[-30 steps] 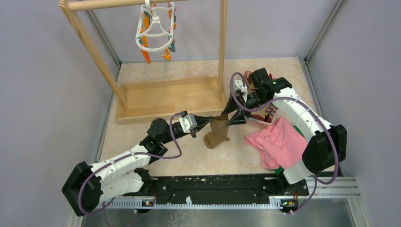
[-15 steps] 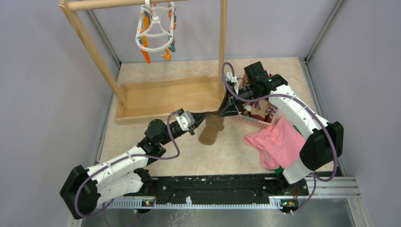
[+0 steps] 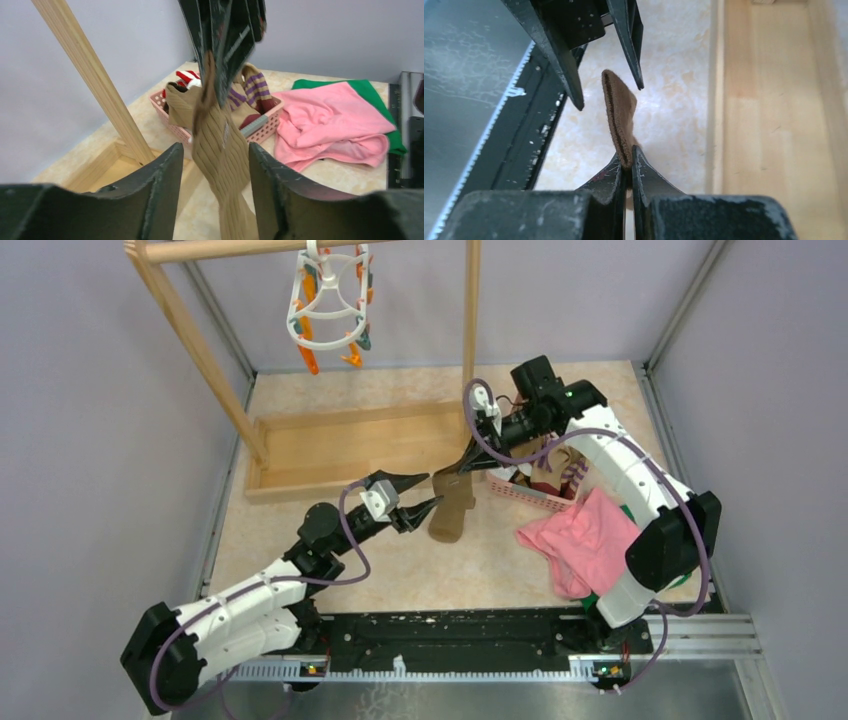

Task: Clip the socks to the hanger
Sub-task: Pick up the sock from the bin.

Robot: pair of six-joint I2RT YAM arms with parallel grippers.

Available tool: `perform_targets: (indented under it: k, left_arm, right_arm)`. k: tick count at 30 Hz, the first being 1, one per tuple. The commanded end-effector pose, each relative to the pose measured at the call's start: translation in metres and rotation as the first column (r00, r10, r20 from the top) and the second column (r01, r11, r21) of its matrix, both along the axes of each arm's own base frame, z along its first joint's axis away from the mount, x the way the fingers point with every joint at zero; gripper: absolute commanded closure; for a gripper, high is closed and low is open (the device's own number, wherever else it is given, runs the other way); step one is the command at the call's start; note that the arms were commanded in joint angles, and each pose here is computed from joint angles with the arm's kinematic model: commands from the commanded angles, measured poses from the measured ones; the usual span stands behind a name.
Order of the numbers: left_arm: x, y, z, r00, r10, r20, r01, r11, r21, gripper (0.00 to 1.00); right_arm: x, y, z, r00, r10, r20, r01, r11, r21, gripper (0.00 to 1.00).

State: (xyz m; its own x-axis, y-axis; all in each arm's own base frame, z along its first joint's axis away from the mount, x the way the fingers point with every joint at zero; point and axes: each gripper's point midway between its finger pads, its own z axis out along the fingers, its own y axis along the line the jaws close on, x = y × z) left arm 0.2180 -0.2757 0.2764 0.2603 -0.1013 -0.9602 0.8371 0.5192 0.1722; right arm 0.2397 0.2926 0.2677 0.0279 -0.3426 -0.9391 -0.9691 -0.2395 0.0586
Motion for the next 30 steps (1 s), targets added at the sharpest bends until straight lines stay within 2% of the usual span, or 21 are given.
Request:
perform_targets:
  k: [1,3,6,11,15,19,22,24,28,30]
  left_arm:
    - [-0.015,0.011,0.006,0.999,-0.021,0.031,0.024,0.997,-0.069,0.32]
    - [-0.016,0.017,0.009,1.0,-0.001,0.03,0.004,0.995,-0.099,0.27]
    - [-0.013,0.023,0.016,0.999,0.028,0.031,-0.023,0.989,-0.146,0.27]
    - [-0.01,0.019,0.03,1.0,0.007,-0.011,-0.009,0.968,-0.252,0.34]
    - [-0.009,0.012,0.032,0.999,-0.03,-0.04,0.017,0.957,-0.291,0.41]
    - [-0.001,0.01,0.029,0.998,-0.01,-0.063,-0.009,0.956,-0.292,0.58]
    - [0.003,0.011,0.028,0.997,0.012,-0.072,-0.032,0.958,-0.286,0.63]
    - [0.004,0.012,0.029,0.997,0.021,-0.07,-0.04,0.957,-0.286,0.71]
    - [0.007,0.012,0.031,0.997,0.031,-0.069,-0.049,0.959,-0.28,0.71]
    - [0.007,0.01,0.032,0.997,0.027,-0.068,-0.045,0.96,-0.277,0.66]
  right_arm:
    - [-0.005,0.003,0.016,0.964,0.143,0.224,-0.152,0.988,0.023,1.0]
    - [-0.004,0.004,0.016,0.949,0.168,0.265,-0.174,0.985,0.0,1.0]
    - [-0.004,0.008,0.015,0.927,0.208,0.311,-0.208,0.978,-0.035,1.0]
    - [-0.01,0.019,0.018,0.907,0.25,0.34,-0.256,0.966,-0.029,1.0]
    - [-0.001,0.027,0.022,0.924,0.21,0.32,-0.213,0.977,-0.026,1.0]
    - [0.001,0.03,0.026,0.931,0.197,0.308,-0.201,0.979,-0.018,1.0]
    - [0.0,0.031,0.028,0.931,0.198,0.307,-0.203,0.979,-0.015,1.0]
    - [0.0,0.031,0.026,0.932,0.197,0.303,-0.201,0.979,-0.018,1.0]
    - [0.001,0.032,0.024,0.937,0.19,0.293,-0.191,0.981,-0.026,1.0]
    - [0.004,0.034,0.024,0.942,0.175,0.287,-0.174,0.984,-0.028,1.0]
